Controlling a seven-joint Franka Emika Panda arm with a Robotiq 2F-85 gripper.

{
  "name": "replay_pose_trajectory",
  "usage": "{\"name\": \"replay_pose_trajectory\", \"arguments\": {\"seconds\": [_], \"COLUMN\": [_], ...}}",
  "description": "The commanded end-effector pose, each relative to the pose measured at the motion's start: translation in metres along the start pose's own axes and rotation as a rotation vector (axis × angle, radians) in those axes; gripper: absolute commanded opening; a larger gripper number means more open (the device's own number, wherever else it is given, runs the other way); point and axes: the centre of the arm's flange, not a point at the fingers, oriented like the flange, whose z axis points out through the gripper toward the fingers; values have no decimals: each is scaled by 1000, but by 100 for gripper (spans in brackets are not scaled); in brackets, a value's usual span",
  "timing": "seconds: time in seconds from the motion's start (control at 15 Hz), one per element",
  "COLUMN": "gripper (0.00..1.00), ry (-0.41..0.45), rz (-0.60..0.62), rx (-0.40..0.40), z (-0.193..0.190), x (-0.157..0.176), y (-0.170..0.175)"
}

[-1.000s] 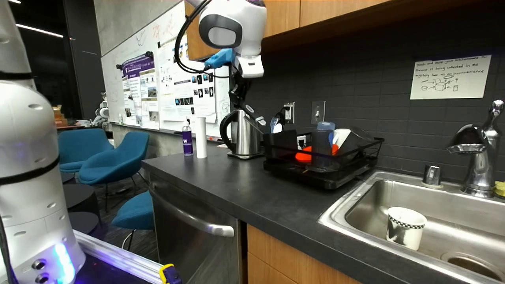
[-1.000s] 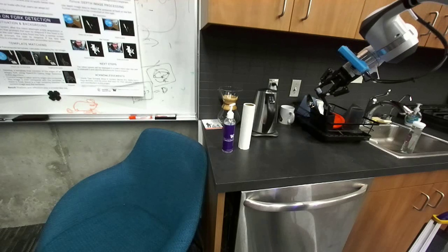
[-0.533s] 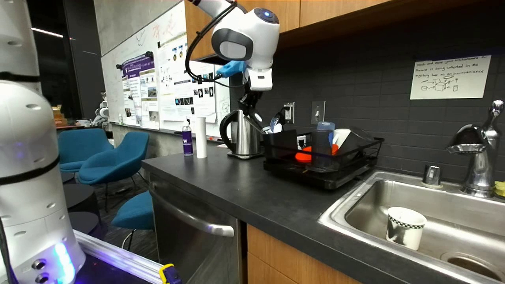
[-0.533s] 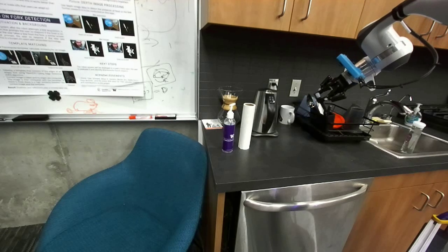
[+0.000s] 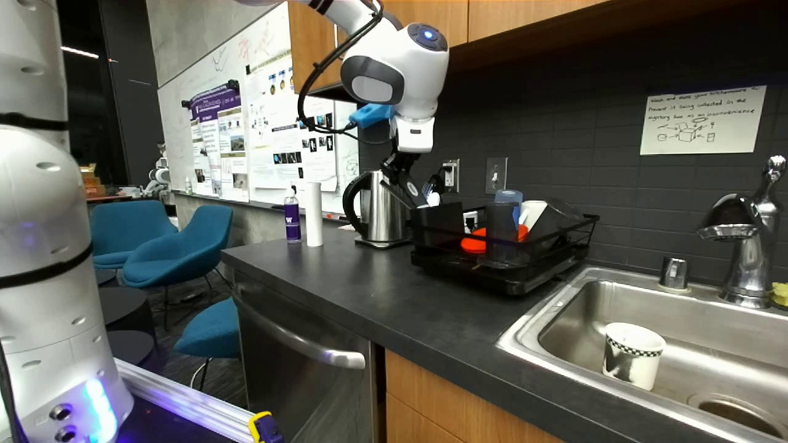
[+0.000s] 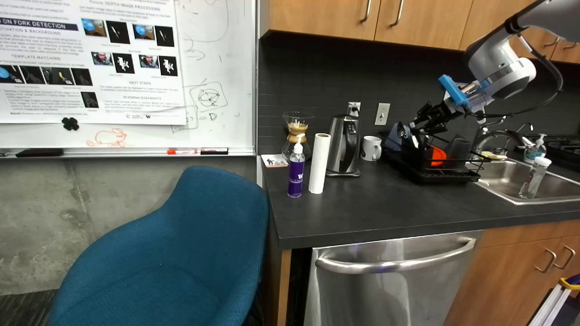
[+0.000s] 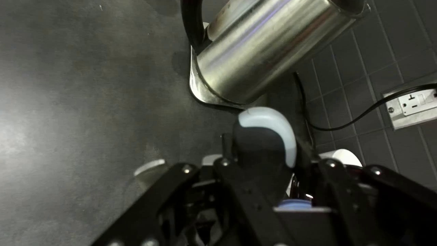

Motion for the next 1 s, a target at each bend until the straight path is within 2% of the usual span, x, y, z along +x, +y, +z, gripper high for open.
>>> {"name": "replay_pose_trajectory", "arguments": {"seconds": [0.0,0.27,0.33,0.47,0.73,0.93], "gripper": [17,17,67,71,97,100], "ry": [-11,-14,-16,-16,-11,-10], "rz": [67,101,105,105,105,109], "rx": [45,68,71,72,69,73], "z": [-4,-9,-10,-10,-13,-17], "x": [12,21,22,21,24,26], "y": [-3,1,1,1,2,3]}}
